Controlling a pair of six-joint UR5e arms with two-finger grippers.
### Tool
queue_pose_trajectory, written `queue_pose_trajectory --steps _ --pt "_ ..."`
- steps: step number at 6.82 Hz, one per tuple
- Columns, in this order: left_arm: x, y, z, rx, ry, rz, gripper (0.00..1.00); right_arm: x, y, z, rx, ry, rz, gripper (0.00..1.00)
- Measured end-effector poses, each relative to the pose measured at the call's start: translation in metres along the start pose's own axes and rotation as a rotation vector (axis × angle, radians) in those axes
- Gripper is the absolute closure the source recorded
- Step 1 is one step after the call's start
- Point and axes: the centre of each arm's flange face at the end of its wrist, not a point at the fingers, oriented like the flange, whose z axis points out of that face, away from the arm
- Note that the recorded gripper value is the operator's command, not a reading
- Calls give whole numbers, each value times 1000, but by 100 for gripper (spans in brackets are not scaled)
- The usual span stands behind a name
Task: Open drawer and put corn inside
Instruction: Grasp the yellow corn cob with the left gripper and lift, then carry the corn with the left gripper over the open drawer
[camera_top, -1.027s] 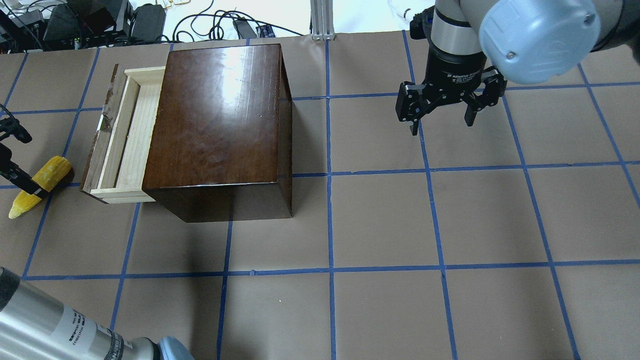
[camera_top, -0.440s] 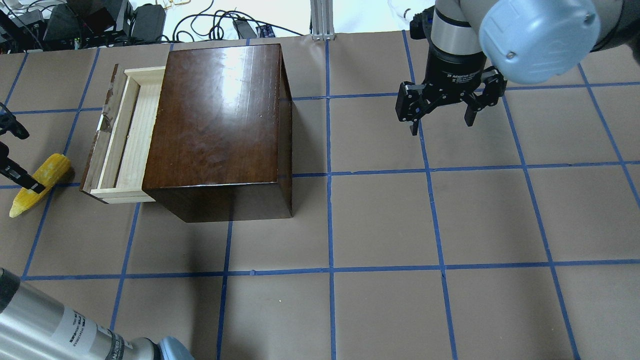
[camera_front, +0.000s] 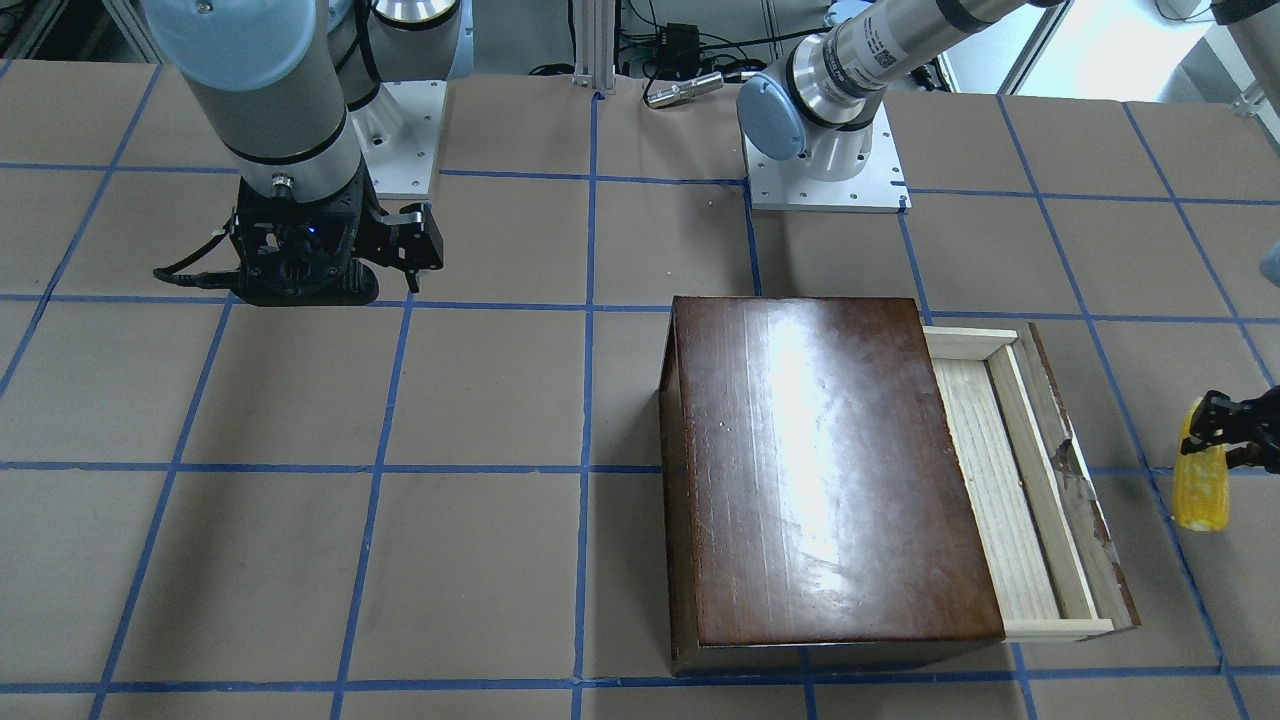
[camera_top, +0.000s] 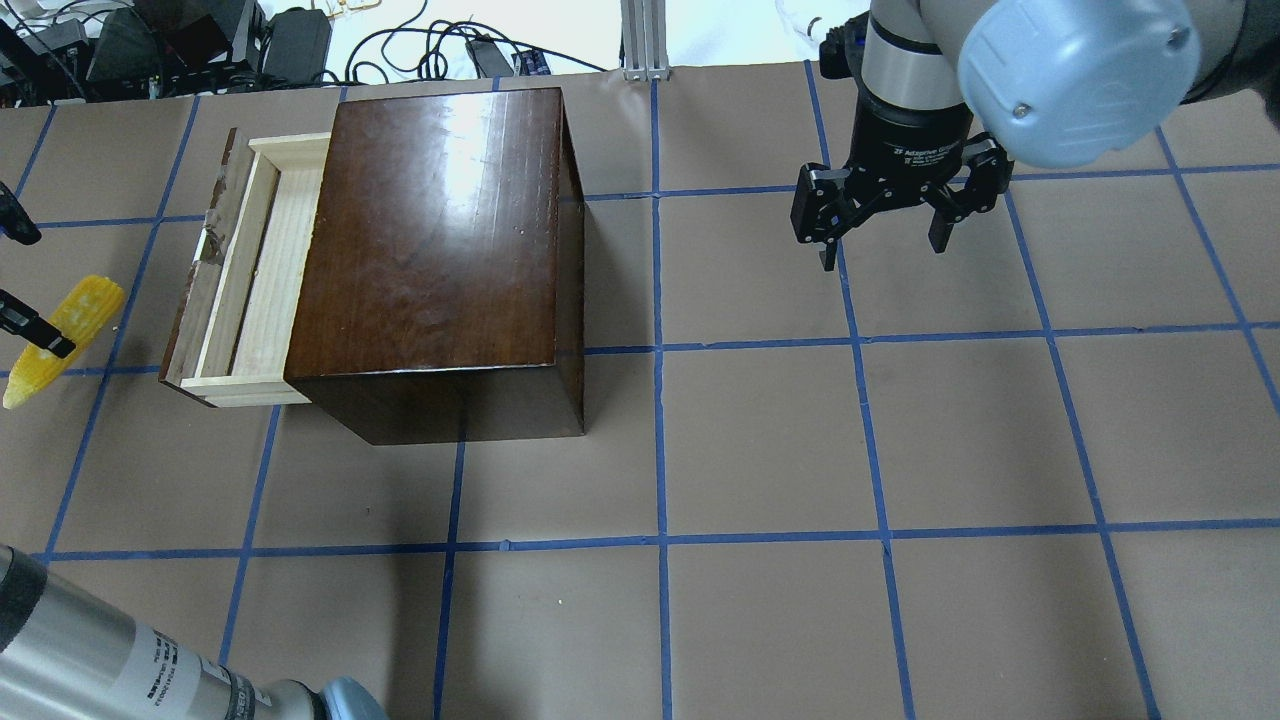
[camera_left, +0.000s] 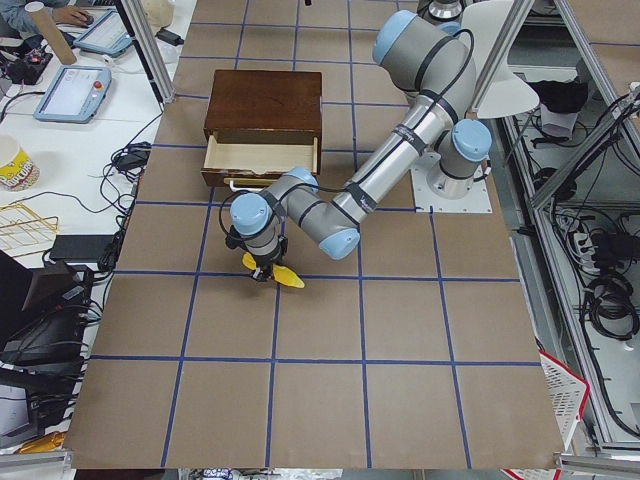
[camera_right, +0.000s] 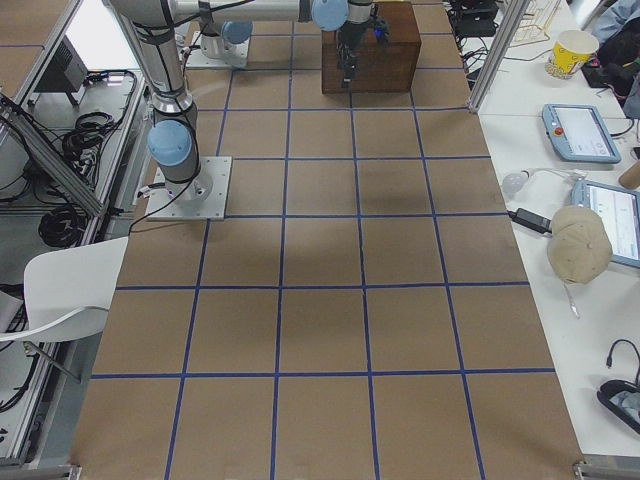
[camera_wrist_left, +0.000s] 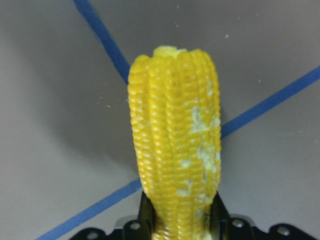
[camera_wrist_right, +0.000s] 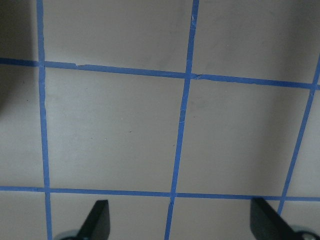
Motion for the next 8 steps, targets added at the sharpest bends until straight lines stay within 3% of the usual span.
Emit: queue_pose_trajectory --steps 3,6,8 --pt "32 -38 -78 21 -42 -103 100 0 0 0 0 1 0 0" --pt "100 -82 -162 27 -34 -224 100 0 0 0 0 0 1 0" --pt "151 -118 -188 53 -23 -321 100 0 0 0 0 1 1 0"
